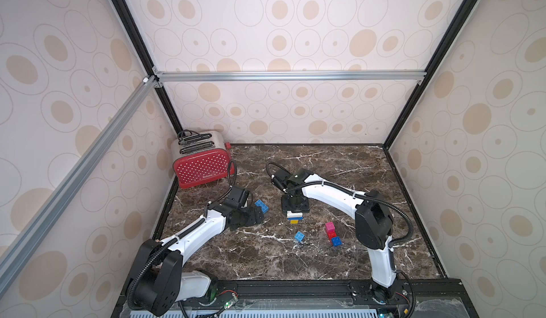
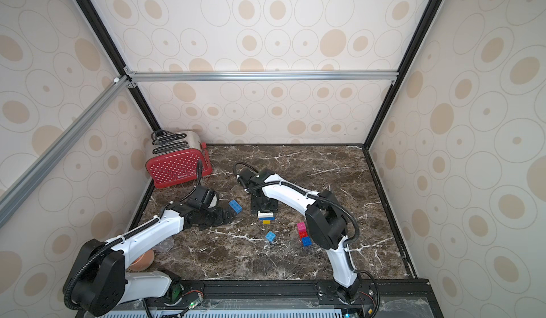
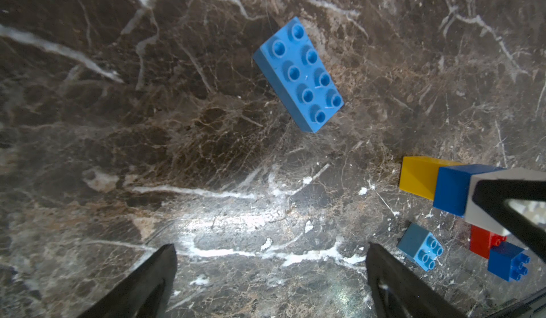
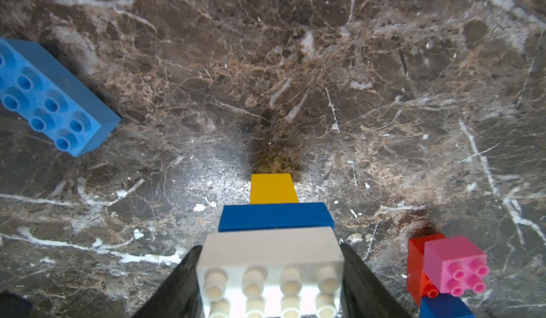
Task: Assemble a carrot with lego
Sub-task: Assemble the lego brick with the lego brick.
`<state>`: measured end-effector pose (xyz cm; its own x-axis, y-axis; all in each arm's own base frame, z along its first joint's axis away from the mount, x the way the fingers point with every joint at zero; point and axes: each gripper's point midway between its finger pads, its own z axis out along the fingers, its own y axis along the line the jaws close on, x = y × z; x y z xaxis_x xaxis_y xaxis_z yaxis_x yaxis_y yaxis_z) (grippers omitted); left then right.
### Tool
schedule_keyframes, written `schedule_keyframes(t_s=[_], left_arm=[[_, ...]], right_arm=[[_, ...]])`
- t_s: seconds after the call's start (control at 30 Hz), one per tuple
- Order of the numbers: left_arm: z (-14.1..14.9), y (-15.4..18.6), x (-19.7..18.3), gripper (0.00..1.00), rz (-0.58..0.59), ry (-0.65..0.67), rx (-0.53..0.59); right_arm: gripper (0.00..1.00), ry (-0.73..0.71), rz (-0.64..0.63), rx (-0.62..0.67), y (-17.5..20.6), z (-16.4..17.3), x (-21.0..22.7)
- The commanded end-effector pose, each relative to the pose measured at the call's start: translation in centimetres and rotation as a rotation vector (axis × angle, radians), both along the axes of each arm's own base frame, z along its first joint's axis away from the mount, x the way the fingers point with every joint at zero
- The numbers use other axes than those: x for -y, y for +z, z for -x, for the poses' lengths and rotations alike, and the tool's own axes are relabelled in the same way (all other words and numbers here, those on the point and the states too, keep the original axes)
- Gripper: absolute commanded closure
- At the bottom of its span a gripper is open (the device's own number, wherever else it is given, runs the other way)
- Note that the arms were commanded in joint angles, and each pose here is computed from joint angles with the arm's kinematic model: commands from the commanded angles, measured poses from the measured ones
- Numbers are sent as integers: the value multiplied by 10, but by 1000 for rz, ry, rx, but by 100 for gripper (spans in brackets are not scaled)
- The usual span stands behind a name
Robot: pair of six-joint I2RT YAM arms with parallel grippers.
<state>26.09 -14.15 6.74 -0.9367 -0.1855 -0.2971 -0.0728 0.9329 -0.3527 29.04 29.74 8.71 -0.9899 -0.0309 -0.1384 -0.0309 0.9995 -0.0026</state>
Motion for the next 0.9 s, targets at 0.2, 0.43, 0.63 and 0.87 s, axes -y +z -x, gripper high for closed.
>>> schedule_keyframes(t_s=[0.2,0.43,0.63,0.87], left_arm=[[-3,0,-3,1,-12,-15,6],[-3,0,-2,1,-12,-19,3],[-3,-1,-2,1,-13,-18,-1],[-4,-1,-1,1,-11,-23,-1]], right_arm=[[54,-21,-44,66,25,-3,-7],[54,-9,-9,51,21,-1,-3],[54,-6,4,51,17,1,2],[54,6,8,25,8,4,1]])
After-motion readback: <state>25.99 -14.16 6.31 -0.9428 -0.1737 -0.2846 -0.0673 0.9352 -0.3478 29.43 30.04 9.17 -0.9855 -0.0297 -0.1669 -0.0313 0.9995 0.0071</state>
